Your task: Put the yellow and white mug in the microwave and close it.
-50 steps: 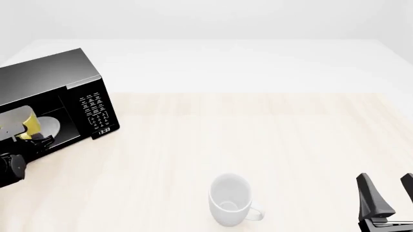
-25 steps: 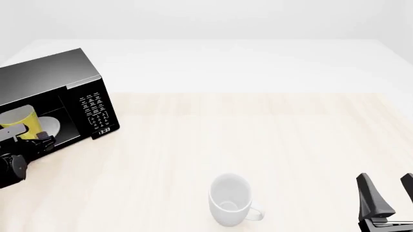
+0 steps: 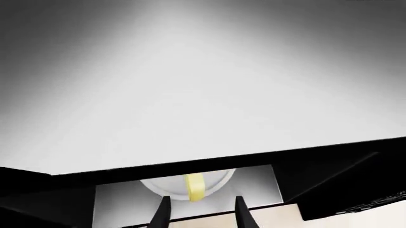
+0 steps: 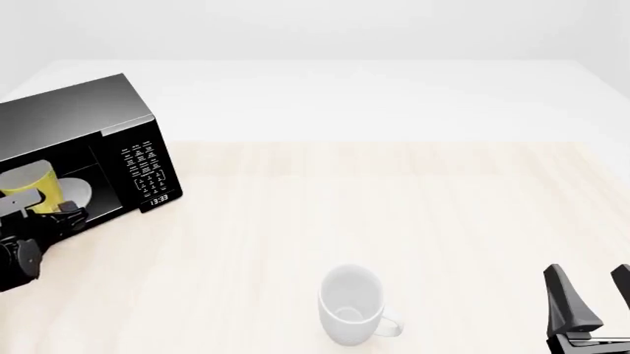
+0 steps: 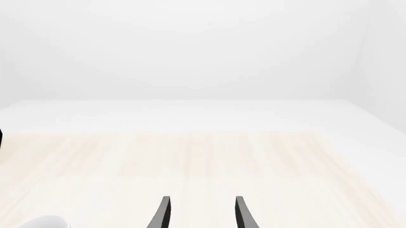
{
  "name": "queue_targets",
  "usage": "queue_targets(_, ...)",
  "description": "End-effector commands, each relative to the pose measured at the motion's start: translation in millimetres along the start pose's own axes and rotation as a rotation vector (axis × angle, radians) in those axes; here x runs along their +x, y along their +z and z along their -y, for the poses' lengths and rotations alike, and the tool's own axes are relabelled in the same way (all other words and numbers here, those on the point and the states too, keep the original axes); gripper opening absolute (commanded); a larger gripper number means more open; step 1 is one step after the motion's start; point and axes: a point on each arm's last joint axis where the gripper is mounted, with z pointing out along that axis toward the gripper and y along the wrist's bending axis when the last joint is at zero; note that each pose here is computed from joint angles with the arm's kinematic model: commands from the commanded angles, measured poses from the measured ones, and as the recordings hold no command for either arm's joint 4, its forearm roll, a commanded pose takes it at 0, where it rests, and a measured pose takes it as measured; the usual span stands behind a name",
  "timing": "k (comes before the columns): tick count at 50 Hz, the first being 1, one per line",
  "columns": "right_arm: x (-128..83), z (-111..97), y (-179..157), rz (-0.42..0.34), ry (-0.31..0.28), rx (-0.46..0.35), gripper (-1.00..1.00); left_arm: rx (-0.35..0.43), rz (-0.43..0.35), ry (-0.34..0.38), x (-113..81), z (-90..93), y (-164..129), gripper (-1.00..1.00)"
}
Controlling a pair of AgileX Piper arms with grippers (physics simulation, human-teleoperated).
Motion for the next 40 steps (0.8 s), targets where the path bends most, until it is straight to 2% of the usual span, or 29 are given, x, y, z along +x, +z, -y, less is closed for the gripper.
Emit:
queue_targets(1,0,0,0,0.0,0.0,0.0,1.0,-0.003,0.001,0.002,1.3,-1.1,-10,1.0)
queue_targets(25,0,0,0,0.0,0.0,0.0,1.0,-0.018,0.006,-0.003,-5.3,-6.0,-32,1.0)
queue_targets(40,0,0,0,0.0,0.0,0.0,1.0,-0.025,-0.018,0.003,0.1,-8.1,-36,1.0)
